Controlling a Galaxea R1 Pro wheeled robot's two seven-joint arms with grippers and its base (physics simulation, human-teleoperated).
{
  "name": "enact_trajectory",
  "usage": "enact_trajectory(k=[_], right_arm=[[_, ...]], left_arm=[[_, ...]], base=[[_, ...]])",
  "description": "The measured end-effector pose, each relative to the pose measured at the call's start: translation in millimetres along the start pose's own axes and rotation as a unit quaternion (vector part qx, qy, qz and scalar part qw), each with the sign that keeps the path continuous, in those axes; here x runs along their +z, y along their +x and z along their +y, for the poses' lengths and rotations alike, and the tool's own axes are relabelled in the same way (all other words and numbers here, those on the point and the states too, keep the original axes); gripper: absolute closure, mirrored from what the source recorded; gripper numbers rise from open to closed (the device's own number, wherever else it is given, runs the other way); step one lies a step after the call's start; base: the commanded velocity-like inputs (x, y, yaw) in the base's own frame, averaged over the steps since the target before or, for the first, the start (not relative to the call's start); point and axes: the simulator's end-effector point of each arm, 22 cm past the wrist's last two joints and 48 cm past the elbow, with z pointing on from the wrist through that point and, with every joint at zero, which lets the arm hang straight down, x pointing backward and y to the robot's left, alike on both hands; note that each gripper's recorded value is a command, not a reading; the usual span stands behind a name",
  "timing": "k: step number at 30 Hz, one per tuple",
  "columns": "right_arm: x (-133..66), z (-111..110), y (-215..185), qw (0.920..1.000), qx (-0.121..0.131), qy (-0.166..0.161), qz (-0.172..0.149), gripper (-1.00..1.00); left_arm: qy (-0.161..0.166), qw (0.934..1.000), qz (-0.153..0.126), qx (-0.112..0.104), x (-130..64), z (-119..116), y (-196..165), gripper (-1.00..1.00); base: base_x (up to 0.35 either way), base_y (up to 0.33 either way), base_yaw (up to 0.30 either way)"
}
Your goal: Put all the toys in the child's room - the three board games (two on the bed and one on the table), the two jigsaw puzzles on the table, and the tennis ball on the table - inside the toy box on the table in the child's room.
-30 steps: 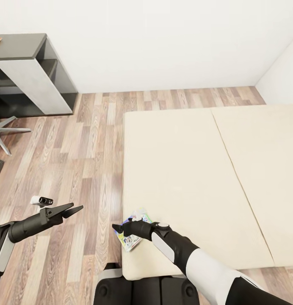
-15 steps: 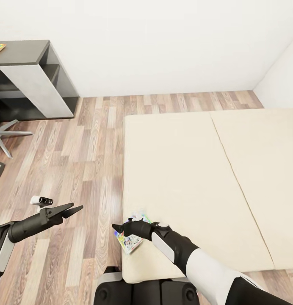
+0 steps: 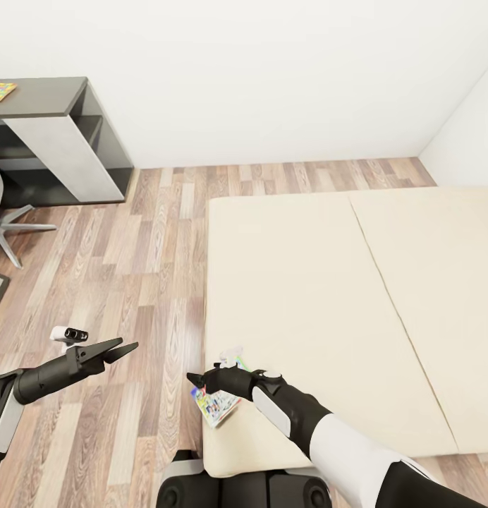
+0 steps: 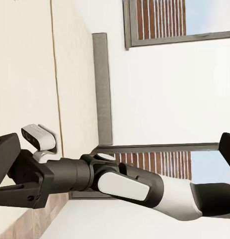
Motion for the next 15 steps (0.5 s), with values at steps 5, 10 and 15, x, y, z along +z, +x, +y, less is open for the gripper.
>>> enact_trajectory(k=[5, 10, 15], right_arm=[[-1.5, 1.7, -3.4, 1.0, -0.003, 0.001, -0.002, -1.0], [-3.0, 3.9, -7.0, 1.0, -0.007, 0.0, -0.005, -1.0], [-4.5, 6.0, -10.6, 0.9999, -0.01, 0.0, -0.007, -1.0]], left_arm=[[0.002, 1.0, -0.001, 0.004, -0.1, -3.9, -1.3, -1.0], [0.003, 1.0, -0.001, 0.008, -0.4, -7.8, -2.7, -1.0], [0.005, 0.9999, -0.002, 0.011, -0.5, -11.7, -3.9, -1.0]], base=[[0.0, 0.0, 0.0], [0.0, 0.0, 0.0], [0.0, 0.0, 0.0]])
